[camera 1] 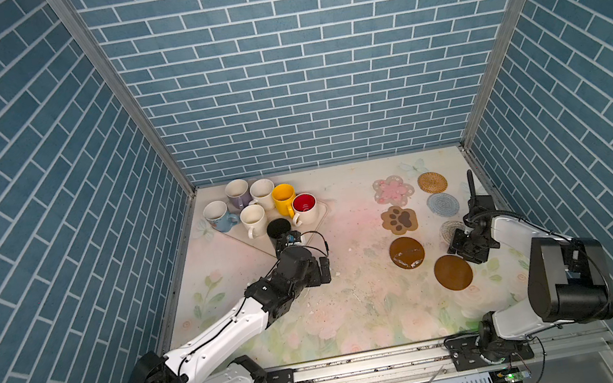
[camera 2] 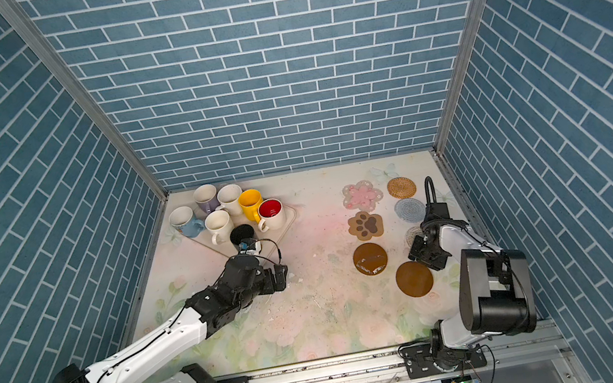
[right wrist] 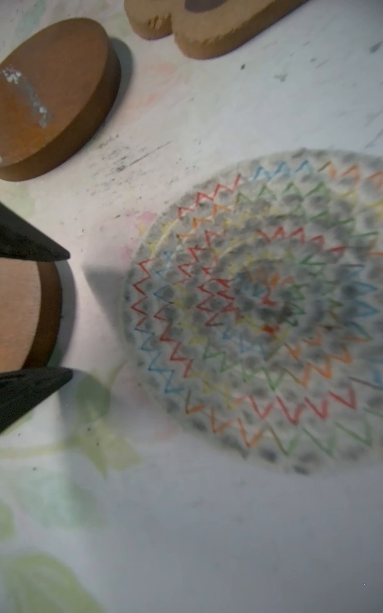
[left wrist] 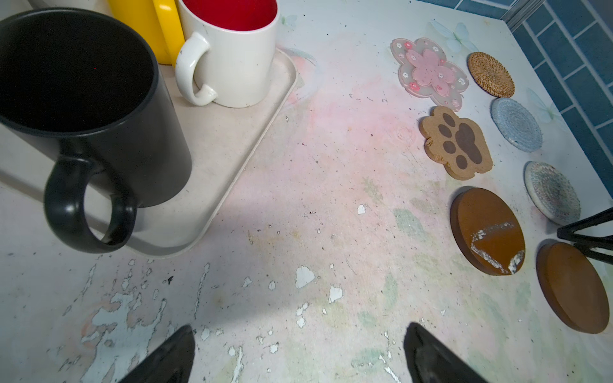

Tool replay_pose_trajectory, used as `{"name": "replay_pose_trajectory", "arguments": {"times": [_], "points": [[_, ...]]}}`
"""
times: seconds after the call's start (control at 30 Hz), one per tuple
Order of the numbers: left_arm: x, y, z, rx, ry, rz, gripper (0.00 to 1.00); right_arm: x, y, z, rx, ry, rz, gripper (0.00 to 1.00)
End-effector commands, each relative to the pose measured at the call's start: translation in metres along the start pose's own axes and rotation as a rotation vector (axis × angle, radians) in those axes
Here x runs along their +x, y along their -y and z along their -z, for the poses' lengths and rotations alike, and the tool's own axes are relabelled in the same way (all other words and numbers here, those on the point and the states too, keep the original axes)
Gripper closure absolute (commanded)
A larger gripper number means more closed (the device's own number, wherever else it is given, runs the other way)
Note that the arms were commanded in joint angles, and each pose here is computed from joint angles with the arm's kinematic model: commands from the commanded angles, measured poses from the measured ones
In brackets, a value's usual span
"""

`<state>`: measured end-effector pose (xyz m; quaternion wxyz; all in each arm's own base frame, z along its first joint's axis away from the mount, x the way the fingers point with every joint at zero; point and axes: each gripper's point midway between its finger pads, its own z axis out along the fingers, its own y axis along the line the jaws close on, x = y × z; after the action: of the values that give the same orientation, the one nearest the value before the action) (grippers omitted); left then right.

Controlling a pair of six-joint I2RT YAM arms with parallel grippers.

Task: Place cups on coasters
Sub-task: Move the coaster to the bottom-right of the table.

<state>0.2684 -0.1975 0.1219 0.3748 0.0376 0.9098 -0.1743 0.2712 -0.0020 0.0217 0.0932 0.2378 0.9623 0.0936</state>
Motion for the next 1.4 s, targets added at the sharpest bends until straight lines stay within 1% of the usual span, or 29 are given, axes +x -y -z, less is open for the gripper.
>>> {"name": "replay_pose_trajectory", "arguments": {"times": [0.0, 0.1, 0.23, 0.57, 0.67, 0.8, 0.9, 1.0, 1.07, 1.23, 1.37], "points": [[0.006, -0.007, 0.0, -0.02, -0.008, 0.003, 0.01, 0.015, 0.0, -0.003, 0.031, -0.068, 0.034, 0.48], [0.006, -0.007, 0.0, -0.019, -0.007, 0.006, 0.01, 0.021, -0.003, -0.004, 0.039, -0.072, 0.034, 0.49], [0.006, -0.007, 0.0, -0.017, -0.008, 0.009, 0.01, 0.026, -0.012, -0.003, 0.001, -0.064, 0.012, 0.49], [0.006, -0.006, -0.001, -0.017, -0.009, 0.008, 0.01, 0.039, -0.04, -0.007, -0.073, -0.094, -0.034, 0.51], [0.006, -0.006, -0.001, -0.019, -0.012, 0.003, 0.01, 0.035, -0.048, 0.003, -0.096, -0.073, -0.031, 0.5], [0.005, -0.005, -0.001, -0.014, -0.01, 0.001, 0.01, 0.025, -0.055, 0.026, -0.123, -0.021, -0.022, 0.44], [0.004, -0.003, -0.002, -0.008, -0.011, -0.001, 0.01, 0.022, -0.048, 0.041, -0.081, 0.008, -0.017, 0.4], [0.003, -0.002, -0.002, -0.007, -0.014, -0.007, 0.01, 0.025, -0.032, 0.046, -0.028, 0.014, -0.026, 0.36], [0.002, -0.002, -0.002, -0.006, -0.012, -0.011, 0.01, 0.029, -0.024, 0.045, -0.01, 0.015, -0.036, 0.33], [0.002, -0.003, -0.001, -0.016, -0.017, -0.025, 0.01, 0.034, -0.001, 0.039, 0.029, 0.036, -0.085, 0.31], [0.002, -0.002, 0.001, -0.009, -0.016, -0.022, 0.01, 0.039, -0.003, 0.027, -0.013, 0.014, -0.083, 0.29]]}}
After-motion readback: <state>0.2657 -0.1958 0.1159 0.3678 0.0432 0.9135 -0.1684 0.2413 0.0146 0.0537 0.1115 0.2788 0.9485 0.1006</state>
